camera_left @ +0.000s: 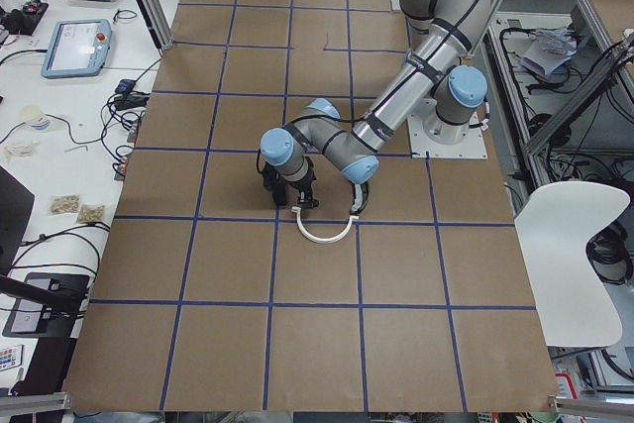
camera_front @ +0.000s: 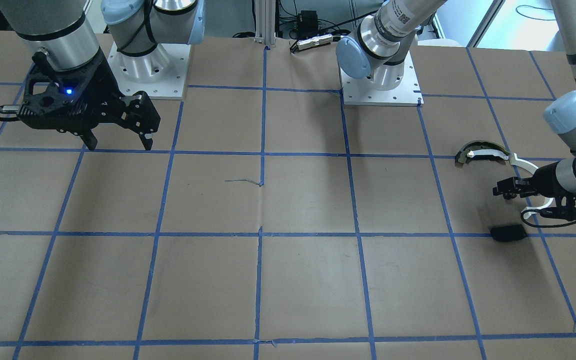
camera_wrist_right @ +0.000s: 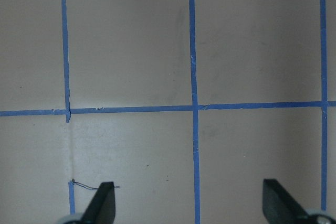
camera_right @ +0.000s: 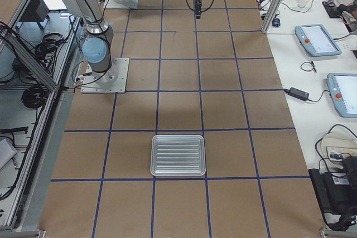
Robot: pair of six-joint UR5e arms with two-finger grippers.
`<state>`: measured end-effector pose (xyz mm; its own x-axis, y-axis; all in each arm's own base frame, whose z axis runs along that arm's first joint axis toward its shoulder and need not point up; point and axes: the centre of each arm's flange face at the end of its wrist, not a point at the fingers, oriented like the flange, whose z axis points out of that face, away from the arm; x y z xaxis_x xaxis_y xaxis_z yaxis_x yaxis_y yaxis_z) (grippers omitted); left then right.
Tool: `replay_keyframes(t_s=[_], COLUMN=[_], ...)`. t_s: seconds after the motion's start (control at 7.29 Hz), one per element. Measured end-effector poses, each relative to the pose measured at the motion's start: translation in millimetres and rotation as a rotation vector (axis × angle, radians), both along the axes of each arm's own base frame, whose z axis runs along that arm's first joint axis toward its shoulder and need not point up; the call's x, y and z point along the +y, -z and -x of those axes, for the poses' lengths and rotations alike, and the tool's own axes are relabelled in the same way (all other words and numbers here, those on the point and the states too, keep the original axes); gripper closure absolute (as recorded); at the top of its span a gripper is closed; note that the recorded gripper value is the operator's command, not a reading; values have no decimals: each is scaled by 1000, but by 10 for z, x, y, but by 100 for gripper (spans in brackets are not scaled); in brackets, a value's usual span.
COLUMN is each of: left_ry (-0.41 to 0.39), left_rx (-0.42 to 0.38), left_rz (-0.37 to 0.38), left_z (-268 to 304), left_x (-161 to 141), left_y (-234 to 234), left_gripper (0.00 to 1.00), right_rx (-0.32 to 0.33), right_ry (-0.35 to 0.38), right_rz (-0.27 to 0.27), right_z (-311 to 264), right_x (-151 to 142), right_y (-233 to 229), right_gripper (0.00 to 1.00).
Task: Place bearing gear from tray to pile
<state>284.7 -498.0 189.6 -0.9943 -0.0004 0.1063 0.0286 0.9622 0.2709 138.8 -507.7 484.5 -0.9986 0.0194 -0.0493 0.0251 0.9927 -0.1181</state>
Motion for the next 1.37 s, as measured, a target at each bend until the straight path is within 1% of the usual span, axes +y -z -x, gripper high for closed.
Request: replay_keyframes(t_s=[0.14,0.27,0.41,0.55,0.69,0.82,0.96,1.1,1.24,1.37], left_ry=[-5,12,37,46,49,68,70,60,72,81], left_rx=[-13,-35,-54,-65,-65,-67,-77,-84,-89,-90], left_rz=[6,23,37,53,87,137,190,234,266,284], left_z=[24,117,267,450,715,1112,1631,2143,2596,2942], left_x=[-26,-114,-241,-365,-487,-599,-656,-638,-545,-367], left_y=[-67,-220,-446,-727,-1046,-1400,-1794,-2157,-2482,-2774], left_gripper=[0,0,0,0,0,0,0,0,0,0], right_rx=[0,0,0,-1,1,4,6,6,6,6], right_ry=[1,2,3,3,2,-1,-4,-5,-4,-3], right_rz=[1,2,3,4,6,7,9,10,12,12], right_z=[4,10,16,18,21,26,31,32,38,44], right_x=[-3,-7,-6,-6,-2,8,10,10,9,8], right_y=[-4,-14,-17,-19,-28,-37,-42,-47,-52,-56], right_gripper=[0,0,0,0,0,0,0,0,0,0])
